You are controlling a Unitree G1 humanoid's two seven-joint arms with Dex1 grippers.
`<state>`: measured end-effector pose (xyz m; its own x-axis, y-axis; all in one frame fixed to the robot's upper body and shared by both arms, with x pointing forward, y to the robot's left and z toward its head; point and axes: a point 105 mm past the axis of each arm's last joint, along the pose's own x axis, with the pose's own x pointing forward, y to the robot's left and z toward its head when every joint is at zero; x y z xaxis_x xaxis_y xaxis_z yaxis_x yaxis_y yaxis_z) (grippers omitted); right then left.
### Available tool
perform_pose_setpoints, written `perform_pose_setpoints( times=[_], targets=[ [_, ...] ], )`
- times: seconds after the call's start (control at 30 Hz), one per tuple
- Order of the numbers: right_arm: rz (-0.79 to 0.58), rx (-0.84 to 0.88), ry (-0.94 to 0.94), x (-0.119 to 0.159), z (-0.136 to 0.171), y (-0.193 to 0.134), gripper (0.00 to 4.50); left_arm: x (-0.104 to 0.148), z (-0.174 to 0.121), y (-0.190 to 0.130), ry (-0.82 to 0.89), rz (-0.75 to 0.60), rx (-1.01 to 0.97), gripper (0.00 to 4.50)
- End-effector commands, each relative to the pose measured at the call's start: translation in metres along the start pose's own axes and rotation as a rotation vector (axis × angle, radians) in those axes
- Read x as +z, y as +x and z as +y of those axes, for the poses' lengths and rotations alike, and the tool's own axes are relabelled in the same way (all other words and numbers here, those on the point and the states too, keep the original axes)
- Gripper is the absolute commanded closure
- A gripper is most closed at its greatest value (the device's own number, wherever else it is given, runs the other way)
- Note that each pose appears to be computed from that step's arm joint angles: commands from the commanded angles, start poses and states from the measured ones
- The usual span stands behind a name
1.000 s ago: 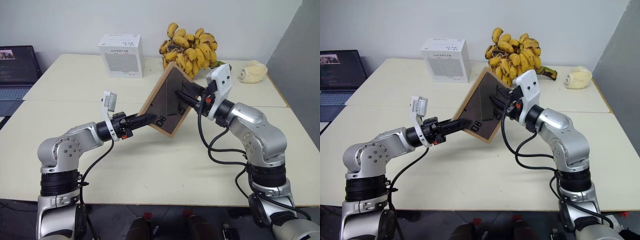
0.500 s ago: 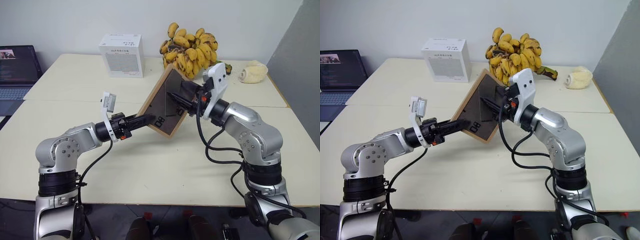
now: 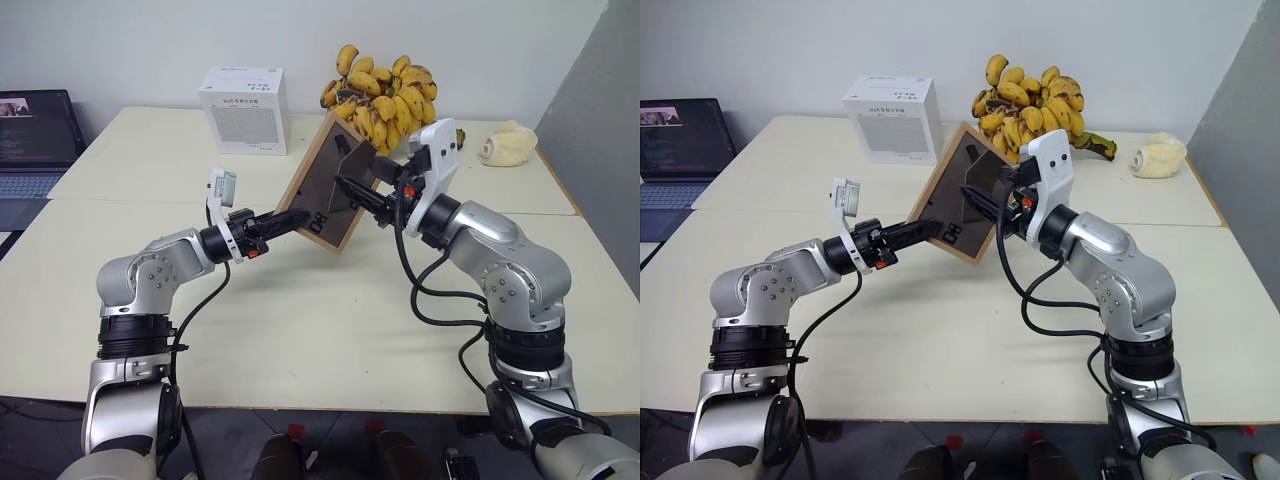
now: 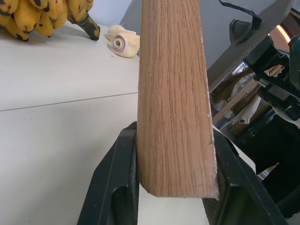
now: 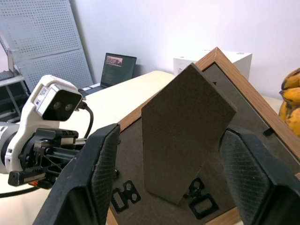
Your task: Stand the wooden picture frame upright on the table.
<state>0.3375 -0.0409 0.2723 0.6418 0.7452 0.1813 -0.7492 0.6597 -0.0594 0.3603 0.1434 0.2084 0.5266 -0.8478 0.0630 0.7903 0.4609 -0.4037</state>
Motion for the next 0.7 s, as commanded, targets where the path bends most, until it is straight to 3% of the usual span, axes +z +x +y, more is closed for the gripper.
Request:
perform_pose_setpoints(
  times=[0.03, 0.1, 0.3, 0.5, 0.7],
  targets=[
    [-0.043, 0.001, -0.048, 0.011, 0.001, -0.003, 1.22, 0.019, -0.013, 0.003, 0.057, -0.047, -0.055, 3.21],
    [-0.033, -0.009, -0.063, 0.008, -0.002, -0.003, 1.22, 0.020, -0.016, 0.003, 0.053, -0.053, -0.065, 3.21],
    [-0.005, -0.061, -0.113, 0.005, -0.016, -0.004, 0.11, 0.021, -0.021, 0.004, 0.048, -0.061, -0.079, 3.21],
    [0.075, -0.113, -0.331, -0.005, -0.038, -0.021, 0.11, 0.020, -0.011, -0.002, 0.002, -0.058, -0.018, 3.21],
    [0.132, -0.157, -0.748, -0.012, -0.067, -0.050, 0.11, 0.010, 0.007, -0.019, -0.085, 0.013, 0.091, 3.21]
  ],
)
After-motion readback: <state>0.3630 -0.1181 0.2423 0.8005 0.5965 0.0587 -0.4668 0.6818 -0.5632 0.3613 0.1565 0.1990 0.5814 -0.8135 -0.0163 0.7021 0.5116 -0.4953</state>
